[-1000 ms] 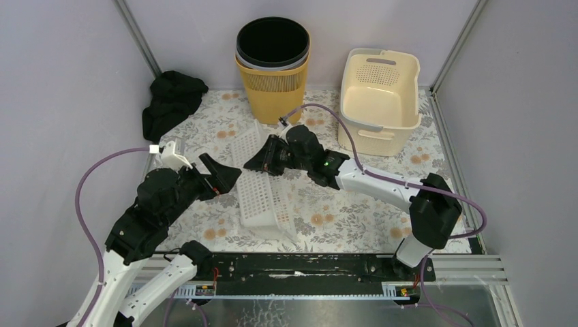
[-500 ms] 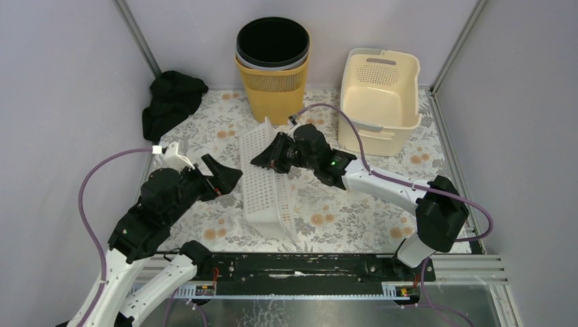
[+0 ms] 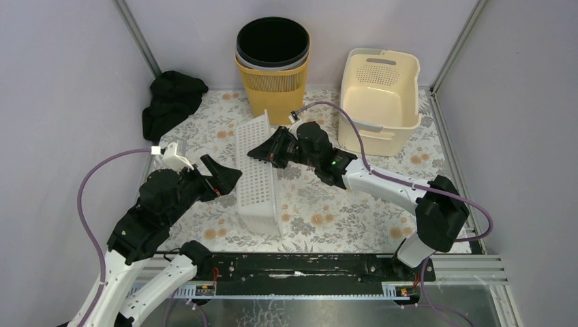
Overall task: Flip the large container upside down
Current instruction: Turn the container upside down at the center of the board.
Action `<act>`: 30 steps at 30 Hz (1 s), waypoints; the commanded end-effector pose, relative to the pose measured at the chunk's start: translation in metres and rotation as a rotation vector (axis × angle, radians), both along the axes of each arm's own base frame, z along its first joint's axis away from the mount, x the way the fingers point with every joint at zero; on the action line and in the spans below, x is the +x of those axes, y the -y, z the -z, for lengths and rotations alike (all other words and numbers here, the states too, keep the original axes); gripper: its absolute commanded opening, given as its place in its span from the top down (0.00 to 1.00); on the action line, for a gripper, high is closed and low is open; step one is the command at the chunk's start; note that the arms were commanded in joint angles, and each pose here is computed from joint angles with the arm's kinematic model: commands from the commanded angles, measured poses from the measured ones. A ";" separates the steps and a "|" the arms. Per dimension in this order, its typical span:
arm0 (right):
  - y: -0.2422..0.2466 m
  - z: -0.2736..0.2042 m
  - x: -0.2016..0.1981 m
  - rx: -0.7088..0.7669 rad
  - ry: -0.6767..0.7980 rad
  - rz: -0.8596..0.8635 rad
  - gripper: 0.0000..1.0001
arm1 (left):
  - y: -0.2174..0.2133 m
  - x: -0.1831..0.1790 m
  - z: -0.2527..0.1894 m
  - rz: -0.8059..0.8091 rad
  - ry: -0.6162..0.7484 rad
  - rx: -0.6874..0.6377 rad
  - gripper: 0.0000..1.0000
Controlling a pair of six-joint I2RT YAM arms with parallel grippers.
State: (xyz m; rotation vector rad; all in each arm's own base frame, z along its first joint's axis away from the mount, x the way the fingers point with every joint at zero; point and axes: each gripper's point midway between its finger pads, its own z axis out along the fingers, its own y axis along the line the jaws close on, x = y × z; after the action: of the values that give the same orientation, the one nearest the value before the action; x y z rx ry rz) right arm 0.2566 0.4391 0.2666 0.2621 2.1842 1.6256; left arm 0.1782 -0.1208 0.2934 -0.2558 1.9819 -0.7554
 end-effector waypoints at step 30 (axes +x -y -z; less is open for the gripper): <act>-0.017 -0.018 0.026 0.680 -0.116 0.002 1.00 | 0.004 0.004 -0.022 0.004 0.039 -0.030 0.00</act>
State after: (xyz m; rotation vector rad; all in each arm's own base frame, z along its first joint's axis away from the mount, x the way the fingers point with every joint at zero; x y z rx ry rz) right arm 0.2845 0.4725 0.2525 0.5683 1.8058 2.2371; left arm 0.1800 -0.1220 0.2984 -0.2559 1.9809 -0.7566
